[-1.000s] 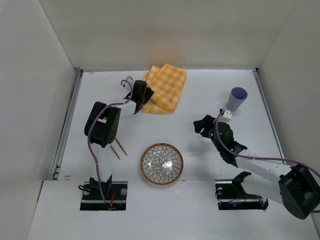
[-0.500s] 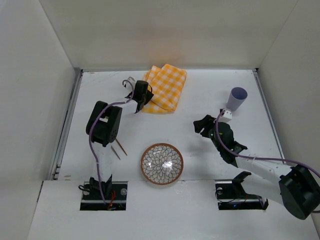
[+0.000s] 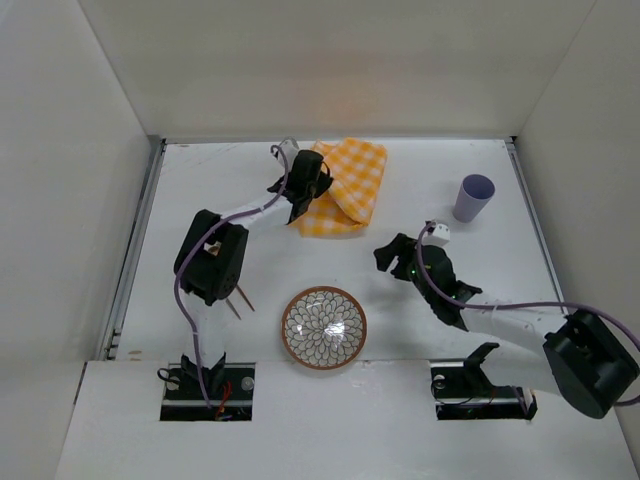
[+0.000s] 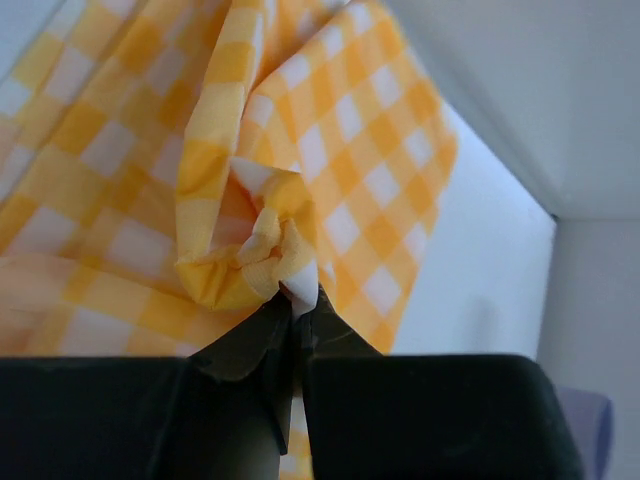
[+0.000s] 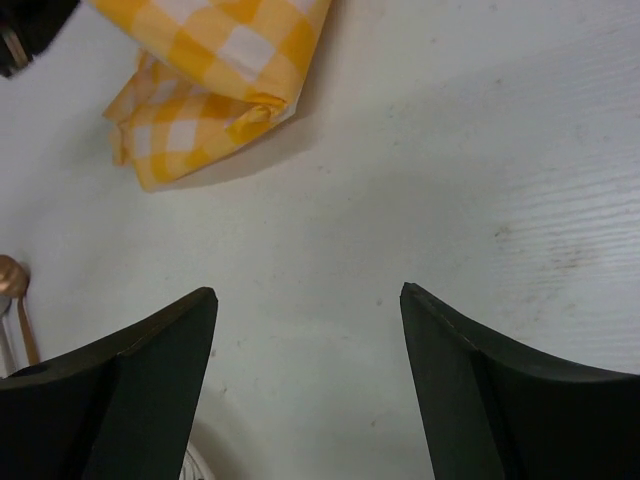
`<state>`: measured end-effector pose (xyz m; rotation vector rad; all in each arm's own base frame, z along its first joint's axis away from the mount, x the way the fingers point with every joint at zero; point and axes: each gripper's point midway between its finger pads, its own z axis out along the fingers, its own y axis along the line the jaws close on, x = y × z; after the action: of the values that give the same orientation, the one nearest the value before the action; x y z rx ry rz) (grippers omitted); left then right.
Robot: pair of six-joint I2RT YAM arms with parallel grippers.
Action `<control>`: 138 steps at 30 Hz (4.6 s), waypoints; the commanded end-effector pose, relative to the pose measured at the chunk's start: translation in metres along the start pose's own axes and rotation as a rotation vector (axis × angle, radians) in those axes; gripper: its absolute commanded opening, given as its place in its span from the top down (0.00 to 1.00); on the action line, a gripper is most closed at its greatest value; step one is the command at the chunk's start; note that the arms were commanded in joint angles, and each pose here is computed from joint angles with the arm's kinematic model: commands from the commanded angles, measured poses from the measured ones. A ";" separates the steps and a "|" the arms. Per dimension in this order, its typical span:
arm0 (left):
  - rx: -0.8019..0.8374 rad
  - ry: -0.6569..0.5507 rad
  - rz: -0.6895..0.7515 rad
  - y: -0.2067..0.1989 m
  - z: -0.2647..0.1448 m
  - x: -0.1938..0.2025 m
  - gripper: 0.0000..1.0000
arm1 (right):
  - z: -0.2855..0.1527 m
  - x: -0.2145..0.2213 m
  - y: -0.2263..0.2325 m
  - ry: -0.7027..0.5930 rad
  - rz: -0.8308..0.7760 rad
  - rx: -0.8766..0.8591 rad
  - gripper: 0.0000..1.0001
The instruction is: Set the dinner table for one person
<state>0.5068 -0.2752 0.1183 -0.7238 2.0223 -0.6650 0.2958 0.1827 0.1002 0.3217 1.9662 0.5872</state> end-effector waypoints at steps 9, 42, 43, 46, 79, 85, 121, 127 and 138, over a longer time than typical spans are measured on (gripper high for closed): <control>0.178 -0.106 -0.041 -0.087 -0.056 -0.044 0.99 | 0.056 -0.010 0.074 -0.036 0.197 -0.087 0.15; 0.309 -0.063 -0.244 -0.080 -0.095 -0.076 0.99 | 0.147 0.077 0.147 0.032 0.343 0.080 0.32; 0.313 -0.062 -0.252 -0.080 -0.098 -0.076 0.99 | 0.145 0.076 0.149 0.037 0.344 0.071 0.32; 0.345 -0.033 -0.284 -0.088 -0.110 -0.068 0.99 | 0.138 0.073 0.144 0.029 0.344 0.071 0.31; 0.437 -0.050 -0.317 -0.115 -0.155 -0.072 0.99 | 0.148 0.080 0.167 0.053 0.276 0.052 0.48; 0.440 -0.077 -0.325 -0.108 -0.159 -0.089 0.99 | 0.136 0.063 0.144 -0.008 0.252 0.104 0.75; 0.186 -0.204 -0.565 0.174 -0.182 -0.051 0.97 | -0.017 -0.023 0.097 -0.144 -0.728 -0.042 0.37; 0.195 -0.188 -0.566 0.184 -0.193 -0.045 0.95 | -0.026 -0.030 0.048 -0.063 -0.356 0.098 0.22; 0.169 -0.159 -0.522 0.187 -0.185 -0.034 0.92 | -0.032 0.027 -0.041 0.196 0.105 0.213 0.14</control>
<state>0.3111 -0.0811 0.0785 -1.2506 1.6534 -0.9671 0.2568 0.1344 0.0664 0.4292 2.1719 0.3281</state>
